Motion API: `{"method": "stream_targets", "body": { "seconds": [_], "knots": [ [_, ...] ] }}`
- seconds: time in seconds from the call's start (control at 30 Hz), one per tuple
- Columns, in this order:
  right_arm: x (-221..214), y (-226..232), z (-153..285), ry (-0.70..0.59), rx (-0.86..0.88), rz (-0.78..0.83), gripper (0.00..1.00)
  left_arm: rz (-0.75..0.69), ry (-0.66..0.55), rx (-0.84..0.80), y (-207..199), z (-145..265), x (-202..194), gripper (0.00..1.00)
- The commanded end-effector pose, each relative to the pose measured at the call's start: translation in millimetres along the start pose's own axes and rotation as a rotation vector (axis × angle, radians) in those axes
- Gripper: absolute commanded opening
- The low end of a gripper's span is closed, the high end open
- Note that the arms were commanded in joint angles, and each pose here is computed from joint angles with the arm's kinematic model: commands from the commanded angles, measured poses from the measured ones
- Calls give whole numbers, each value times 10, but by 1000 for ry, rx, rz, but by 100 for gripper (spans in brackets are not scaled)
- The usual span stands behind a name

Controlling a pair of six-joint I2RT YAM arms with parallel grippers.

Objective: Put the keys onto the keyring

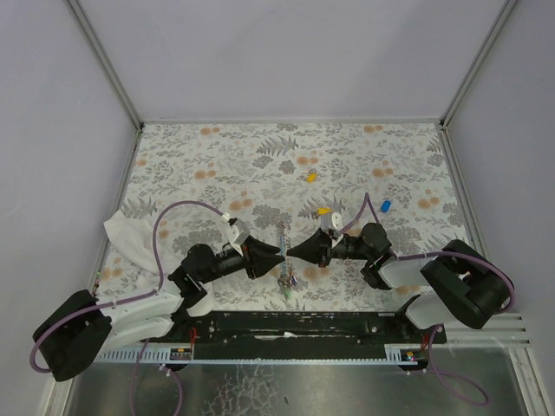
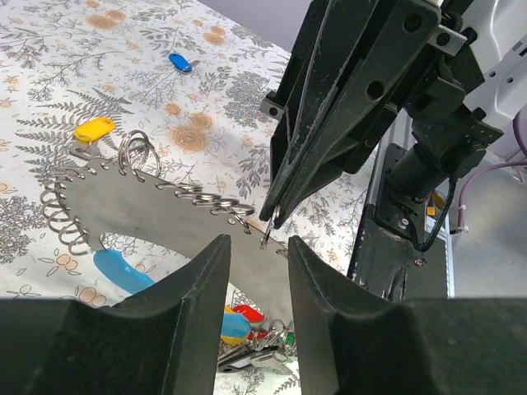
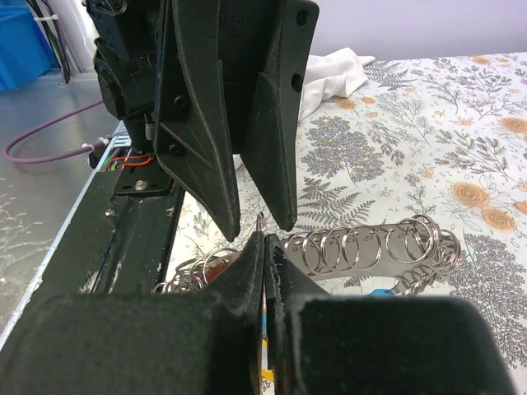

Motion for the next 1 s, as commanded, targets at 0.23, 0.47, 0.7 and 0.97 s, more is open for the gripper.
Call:
{"method": "stream_targets", "body": {
  "seconds": [0.23,0.47,0.7,0.97],
  "knots": [
    [330,5,-48,-109,8,116,0,-2,-43,-71,-110,-90,139,34],
    [309,24,-52,-104,23,110,0,-11,-47,-119,-188,-122,192,31],
    [305,36,-60,-105,37,107,0,-42,-60,-120,-205,-116,268,27],
    [315,60,-59,-106,49,105,0,-54,-44,-118,-191,-153,272,15]
  ]
}}
Point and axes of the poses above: each gripper's point midway between its finger pads, its own z axis back along the fingers, its own y axis along the line the jaws close on, x = y × z, the point moved 1 cm from there along z, back along the fingers, and after that the axes turned 3 degrees about z, right-handed, at the moved point
